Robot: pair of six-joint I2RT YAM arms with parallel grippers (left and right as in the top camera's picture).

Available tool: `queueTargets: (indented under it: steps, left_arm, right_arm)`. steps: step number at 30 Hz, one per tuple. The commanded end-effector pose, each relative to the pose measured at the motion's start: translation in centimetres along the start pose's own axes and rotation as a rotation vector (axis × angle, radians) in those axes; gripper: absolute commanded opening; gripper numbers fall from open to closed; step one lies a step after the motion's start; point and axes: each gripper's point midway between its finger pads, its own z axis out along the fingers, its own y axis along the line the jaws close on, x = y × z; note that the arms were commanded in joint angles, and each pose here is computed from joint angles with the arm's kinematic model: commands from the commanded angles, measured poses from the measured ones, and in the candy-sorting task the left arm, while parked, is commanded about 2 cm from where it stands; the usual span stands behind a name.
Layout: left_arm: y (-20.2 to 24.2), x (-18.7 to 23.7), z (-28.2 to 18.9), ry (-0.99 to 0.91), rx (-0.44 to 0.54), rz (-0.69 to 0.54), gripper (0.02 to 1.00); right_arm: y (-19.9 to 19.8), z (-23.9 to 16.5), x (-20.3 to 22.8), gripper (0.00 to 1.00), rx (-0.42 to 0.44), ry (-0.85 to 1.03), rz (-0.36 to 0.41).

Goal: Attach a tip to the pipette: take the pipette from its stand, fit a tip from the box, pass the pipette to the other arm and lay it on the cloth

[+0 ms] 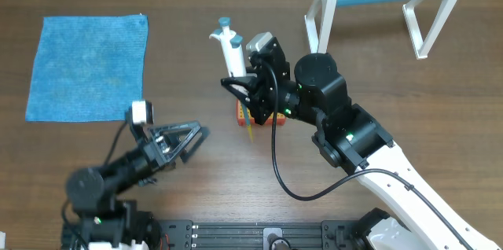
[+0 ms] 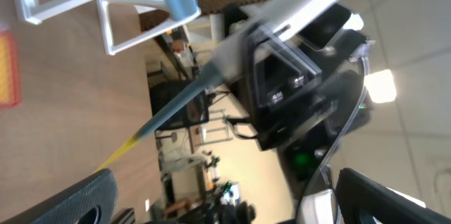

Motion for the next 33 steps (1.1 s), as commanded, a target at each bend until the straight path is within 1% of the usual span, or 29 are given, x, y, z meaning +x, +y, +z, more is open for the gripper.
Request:
queueTargets:
  steps: [1, 2, 4, 5, 7, 8, 9, 10, 11, 12, 13, 16, 18, 19, 21, 24, 25, 26, 28, 29, 30, 33]
  left_arm:
    - [-4.2, -2.5, 3.2, 0.234, -0.001, 0.28, 1.0]
    - [-3.6, -3.4, 3.5, 0.276, -0.003, 0.299, 1.0]
    - [-1.6, -4.5, 3.2, 0.428, 0.004, 0.195, 1.0]
    - [-1.1, -5.2, 3.2, 0.452, 0.011, 0.191, 1.0]
    - [-1.3, -6.5, 4.4, 0.471, 0.032, 0.27, 1.0]
    - [-2.0, -6.7, 5.0, 0.476, 0.047, 0.319, 0.998]
    - [-3.1, -6.6, 5.6, 0.478, 0.072, 0.398, 1.0]
    - [-4.6, -6.3, 6.2, 0.459, 0.119, 0.535, 1.0]
    - [-6.1, -6.0, 6.5, 0.436, 0.169, 0.661, 1.0]
    - [-7.1, -5.6, 6.7, 0.424, 0.2, 0.724, 1.0]
    - [-7.3, -5.6, 6.7, 0.419, 0.209, 0.742, 0.998]
    - [-7.3, -5.6, 6.7, 0.419, 0.209, 0.741, 0.998]
    - [-7.4, -5.4, 6.9, 0.418, 0.217, 0.742, 0.998]
    - [-7.6, -5.3, 7.1, 0.416, 0.224, 0.74, 0.998]
    - [-8.0, -4.4, 7.9, 0.419, 0.259, 0.741, 0.998]
    - [-8.4, -2.9, 8.7, 0.444, 0.307, 0.784, 1.0]
    - [-8.4, -2.9, 8.7, 0.443, 0.307, 0.784, 0.965]
    - [-8.4, -2.9, 8.7, 0.443, 0.307, 0.784, 0.838]
    - [-8.4, -2.9, 8.7, 0.443, 0.306, 0.784, 0.2]
    - [-8.4, -2.9, 8.7, 0.443, 0.306, 0.783, 0.073]
    - [-8.4, -2.9, 8.7, 0.443, 0.306, 0.784, 0.027]
    - [-8.2, -3.4, 8.6, 0.432, 0.297, 0.784, 0.029]
  right_arm:
    - [3.0, -0.6, -0.7, 0.084, -0.151, 0.007, 0.008]
    - [3.0, -0.6, -0.7, 0.082, -0.15, 0.006, 0.008]
    - [2.8, -0.7, -0.8, 0.082, -0.146, 0.003, 0.009]
    - [3.0, -0.7, -0.7, 0.082, -0.157, 0.006, 0.009]
    - [4.0, -0.9, -0.5, 0.082, -0.216, 0.021, 0.008]
    - [4.6, -1.1, -0.3, 0.082, -0.254, 0.031, 0.007]
    - [4.9, -1.2, -0.2, 0.084, -0.273, 0.036, 0.008]
    - [5.0, -1.2, -0.2, 0.082, -0.279, 0.042, 0.04]
    - [5.0, -1.2, -0.2, 0.082, -0.279, 0.044, 0.051]
    - [5.0, -1.2, -0.2, 0.082, -0.278, 0.044, 0.051]
    - [5.0, -1.2, -0.2, 0.08, -0.278, 0.044, 0.051]
    - [5.1, -1.2, -0.2, 0.082, -0.279, 0.042, 0.05]
    - [5.1, -1.2, -0.4, 0.08, -0.282, 0.041, 0.081]
    - [5.3, -1.2, -0.4, 0.082, -0.291, 0.041, 0.083]
    - [6.2, -1.5, -0.5, 0.082, -0.343, 0.044, 0.073]
    - [6.2, -1.6, -0.6, 0.082, -0.347, 0.043, 0.073]
    - [6.2, -1.6, -0.6, 0.082, -0.346, 0.042, 0.072]
    - [6.2, -1.6, -0.6, 0.082, -0.347, 0.043, 0.073]
    - [6.2, -1.6, -0.6, 0.082, -0.347, 0.043, 0.073]
    - [6.2, -1.6, -0.6, 0.082, -0.346, 0.042, 0.073]
    - [6.2, -1.6, -0.6, 0.084, -0.346, 0.042, 0.073]
    - [6.3, -1.6, -0.5, 0.082, -0.349, 0.044, 0.073]
